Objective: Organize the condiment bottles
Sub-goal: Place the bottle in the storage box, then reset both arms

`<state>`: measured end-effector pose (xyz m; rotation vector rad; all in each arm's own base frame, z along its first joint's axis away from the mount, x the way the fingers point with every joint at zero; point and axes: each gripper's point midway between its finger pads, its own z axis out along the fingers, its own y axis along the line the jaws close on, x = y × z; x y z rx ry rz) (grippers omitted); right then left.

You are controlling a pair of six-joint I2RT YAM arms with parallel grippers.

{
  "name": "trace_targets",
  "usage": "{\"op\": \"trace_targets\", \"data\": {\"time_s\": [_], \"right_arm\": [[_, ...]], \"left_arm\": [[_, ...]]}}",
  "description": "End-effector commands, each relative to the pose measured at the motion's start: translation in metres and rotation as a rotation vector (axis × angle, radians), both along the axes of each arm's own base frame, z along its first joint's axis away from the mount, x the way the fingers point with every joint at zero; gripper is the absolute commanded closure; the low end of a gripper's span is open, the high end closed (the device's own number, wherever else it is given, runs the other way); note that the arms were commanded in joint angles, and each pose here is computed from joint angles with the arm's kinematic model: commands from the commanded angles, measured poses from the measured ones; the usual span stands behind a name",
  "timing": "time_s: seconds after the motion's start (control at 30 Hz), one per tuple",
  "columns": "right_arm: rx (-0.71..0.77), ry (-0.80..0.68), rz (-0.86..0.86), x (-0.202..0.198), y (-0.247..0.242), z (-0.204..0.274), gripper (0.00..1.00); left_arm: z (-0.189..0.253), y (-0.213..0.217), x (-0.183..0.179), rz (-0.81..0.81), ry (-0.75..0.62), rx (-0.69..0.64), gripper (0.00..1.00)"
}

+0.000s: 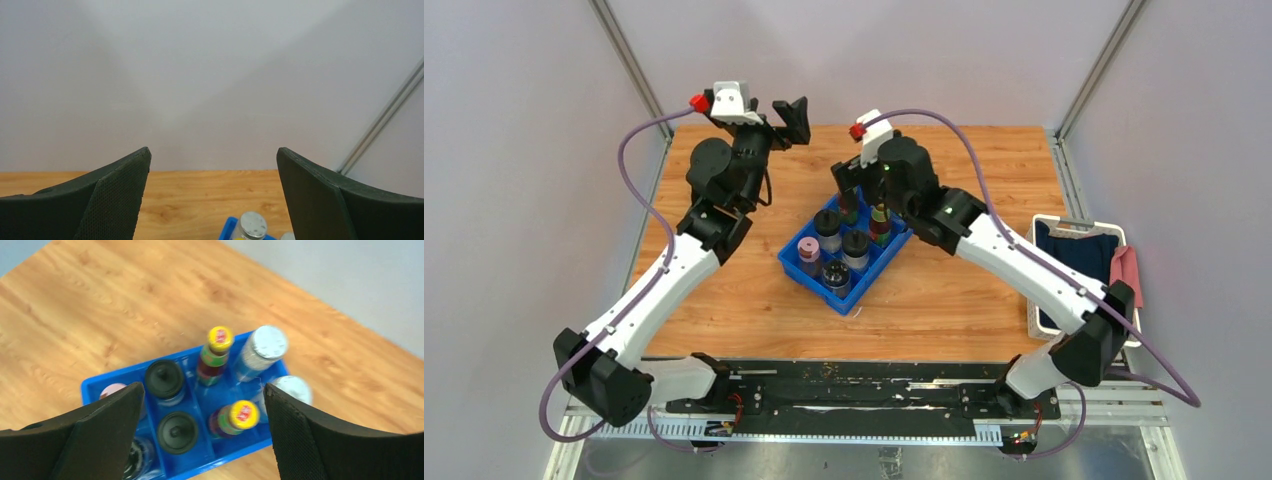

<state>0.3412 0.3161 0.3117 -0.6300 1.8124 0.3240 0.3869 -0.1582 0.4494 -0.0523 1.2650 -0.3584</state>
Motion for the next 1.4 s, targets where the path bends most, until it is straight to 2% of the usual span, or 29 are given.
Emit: {"op": "trace_targets", "data": {"time_s": [0.0, 0.07, 0.2, 0.37, 0.53, 0.9, 1.37], "right_arm": [[-0.064, -0.147, -0.157, 0.017, -0.059, 0.049, 0.05], [-0.086, -0.18, -0.253, 0.03, -0.09, 0.057, 0.01], [-0.122, -0.186, -0.422, 0.058, -0.15, 0.049, 0.0], [-0.137, -0.148, -0.573, 0.092, -0.211, 0.015, 0.0], [-0.158, -0.096, -0.633, 0.126, -0.246, -0.024, 0.0], [-0.111, -0.03, -0.595, 0.172, -0.256, -0.086, 0.0], [-0.09, 0.001, -0.589, 0.202, -0.253, -0.12, 0.01]], "left_arm": [[-0.004, 0.011, 0.022, 0.081, 0.061, 0.142, 0.0], [-0.009, 0.014, 0.034, 0.097, 0.08, 0.163, 0.0], [-0.033, 0.025, 0.064, 0.123, 0.153, 0.192, 0.0], [-0.08, 0.042, 0.096, 0.168, 0.257, 0.237, 0.0], [-0.134, 0.059, 0.115, 0.2, 0.339, 0.248, 0.0], [-0.201, 0.076, 0.126, 0.251, 0.34, 0.27, 0.0], [-0.227, 0.078, 0.138, 0.252, 0.309, 0.278, 0.0]]}}
